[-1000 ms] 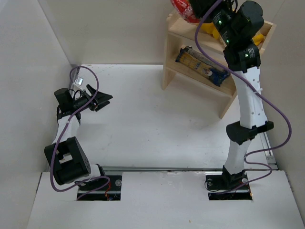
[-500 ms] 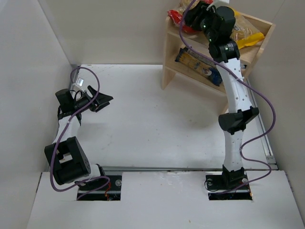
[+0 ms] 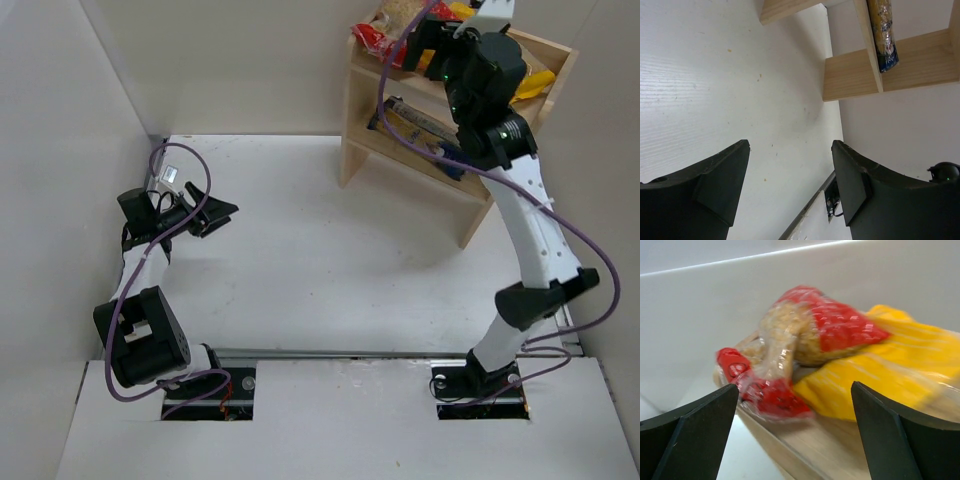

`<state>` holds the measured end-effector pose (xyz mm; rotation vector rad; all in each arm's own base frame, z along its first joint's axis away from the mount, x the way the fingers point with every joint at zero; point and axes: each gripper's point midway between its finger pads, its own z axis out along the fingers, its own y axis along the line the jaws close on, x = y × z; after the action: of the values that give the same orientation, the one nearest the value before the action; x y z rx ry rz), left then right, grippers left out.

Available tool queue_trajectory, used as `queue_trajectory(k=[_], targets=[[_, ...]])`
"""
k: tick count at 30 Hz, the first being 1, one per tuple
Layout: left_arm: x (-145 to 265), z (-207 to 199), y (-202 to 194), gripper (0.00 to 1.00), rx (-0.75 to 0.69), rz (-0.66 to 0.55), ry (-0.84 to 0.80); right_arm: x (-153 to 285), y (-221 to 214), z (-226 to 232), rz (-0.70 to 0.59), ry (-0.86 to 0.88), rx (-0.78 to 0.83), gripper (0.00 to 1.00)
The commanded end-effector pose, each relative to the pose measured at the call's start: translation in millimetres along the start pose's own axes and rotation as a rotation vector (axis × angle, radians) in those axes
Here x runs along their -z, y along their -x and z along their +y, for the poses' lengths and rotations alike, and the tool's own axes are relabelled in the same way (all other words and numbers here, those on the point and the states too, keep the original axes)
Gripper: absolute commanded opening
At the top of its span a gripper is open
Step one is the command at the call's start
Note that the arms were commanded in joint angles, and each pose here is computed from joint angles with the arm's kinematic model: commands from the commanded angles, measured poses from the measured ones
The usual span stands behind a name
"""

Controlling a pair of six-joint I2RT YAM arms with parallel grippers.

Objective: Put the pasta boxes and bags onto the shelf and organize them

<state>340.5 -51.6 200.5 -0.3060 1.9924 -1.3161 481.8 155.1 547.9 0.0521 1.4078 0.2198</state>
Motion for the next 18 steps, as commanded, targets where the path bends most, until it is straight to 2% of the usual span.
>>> queue_trajectory(k=[1,3,5,8,11,13,15,18], targets=[[2,-7,0,0.65,-0.056,-0.001,-0.022,49,76,-25,-0.213,-0.116,0.029,1.0],[4,-6,0,0.65,-0.064,-0.007,-0.02,80,90,-37,-0.276,-0.132,0.03,1.0],[7,-5,2,0.65,-0.076,-0.018,-0.016,107,84,-51,-0.295,-0.128,0.035,1.0],[13,9,9,0.64,-0.096,-0.065,0.037,127,26,-97,-0.181,-0.172,0.105,1.0],[27,39,26,0.64,-0.102,-0.155,0.165,166,-43,-153,-0.009,-0.296,0.079,1.0],[43,68,41,0.64,-0.117,-0.221,0.321,200,-65,-190,0.004,-0.412,0.045,1.0],[68,106,53,0.64,-0.17,-0.252,0.558,231,-78,-218,-0.018,-0.518,0.028,1.0],[114,156,62,0.64,-0.304,-0.204,0.963,266,-93,-246,-0.029,-0.641,0.029,1.0]])
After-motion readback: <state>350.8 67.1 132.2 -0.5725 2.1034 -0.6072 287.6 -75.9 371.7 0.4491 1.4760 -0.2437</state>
